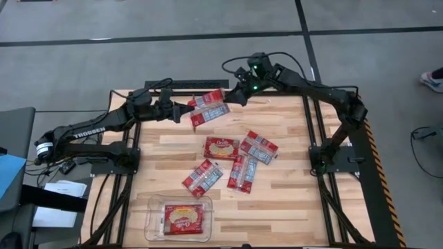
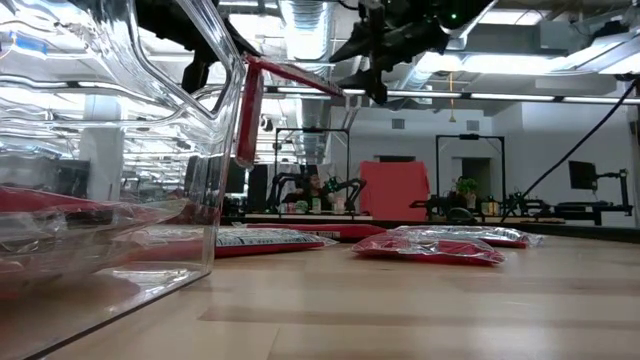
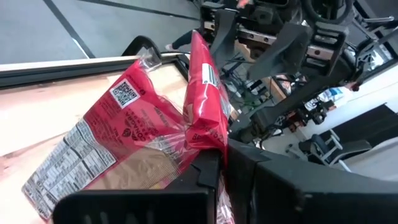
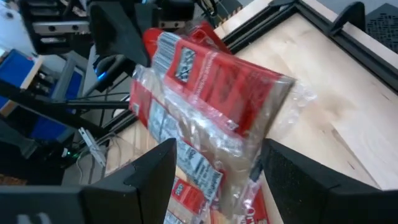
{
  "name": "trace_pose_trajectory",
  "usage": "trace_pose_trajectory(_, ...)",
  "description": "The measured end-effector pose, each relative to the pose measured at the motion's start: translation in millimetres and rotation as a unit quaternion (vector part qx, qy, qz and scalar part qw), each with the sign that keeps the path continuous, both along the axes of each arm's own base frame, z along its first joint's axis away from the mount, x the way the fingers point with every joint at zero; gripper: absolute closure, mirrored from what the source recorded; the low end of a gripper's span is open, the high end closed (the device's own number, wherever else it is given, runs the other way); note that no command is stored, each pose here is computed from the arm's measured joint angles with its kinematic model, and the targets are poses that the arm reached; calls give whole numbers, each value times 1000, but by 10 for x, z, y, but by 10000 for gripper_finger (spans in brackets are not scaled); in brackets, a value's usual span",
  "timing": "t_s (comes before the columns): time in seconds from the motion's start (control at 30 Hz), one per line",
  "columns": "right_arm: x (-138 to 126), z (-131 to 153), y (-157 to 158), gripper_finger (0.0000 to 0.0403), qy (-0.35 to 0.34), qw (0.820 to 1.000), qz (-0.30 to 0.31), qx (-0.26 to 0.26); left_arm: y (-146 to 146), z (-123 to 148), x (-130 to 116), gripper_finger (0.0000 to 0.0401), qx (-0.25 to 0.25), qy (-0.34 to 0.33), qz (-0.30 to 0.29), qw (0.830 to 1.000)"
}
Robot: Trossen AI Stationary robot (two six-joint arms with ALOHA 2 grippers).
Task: Sort popcorn bags into baskets
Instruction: Put the red popcorn bag into the transparent bin
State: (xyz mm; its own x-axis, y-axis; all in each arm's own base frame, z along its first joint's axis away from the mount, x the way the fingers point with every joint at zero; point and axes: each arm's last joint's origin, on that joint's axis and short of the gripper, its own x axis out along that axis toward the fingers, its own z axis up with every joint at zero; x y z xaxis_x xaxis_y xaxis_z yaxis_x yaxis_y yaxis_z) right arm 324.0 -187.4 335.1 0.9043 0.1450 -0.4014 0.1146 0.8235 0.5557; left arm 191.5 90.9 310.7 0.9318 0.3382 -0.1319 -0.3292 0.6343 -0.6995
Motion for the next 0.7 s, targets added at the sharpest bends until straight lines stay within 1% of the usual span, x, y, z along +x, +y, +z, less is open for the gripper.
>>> trace_pose_trajectory(0.13,-23,16,-16,143,-2,1000,1,-10,-1,13,3,401,-6,-10,-2,1000)
trace_pose_trajectory(0.2,-64,6,-69,143,3,1000,-5,-6,-10,43,-8,401,-4,-21,-7,1000)
trace_pose_trajectory(0.3,-117,32,-160,143,-10,1000,-13,-7,-13,95,-16,401,3,-43,-7,999)
trace_pose_trajectory(0.37,-140,34,-191,143,-9,1000,-19,-7,-12,94,-15,401,1,-44,-6,999)
trace_pose_trajectory(0.7,-27,82,-51,143,-38,999,19,-17,-7,100,-14,401,3,-47,2,999)
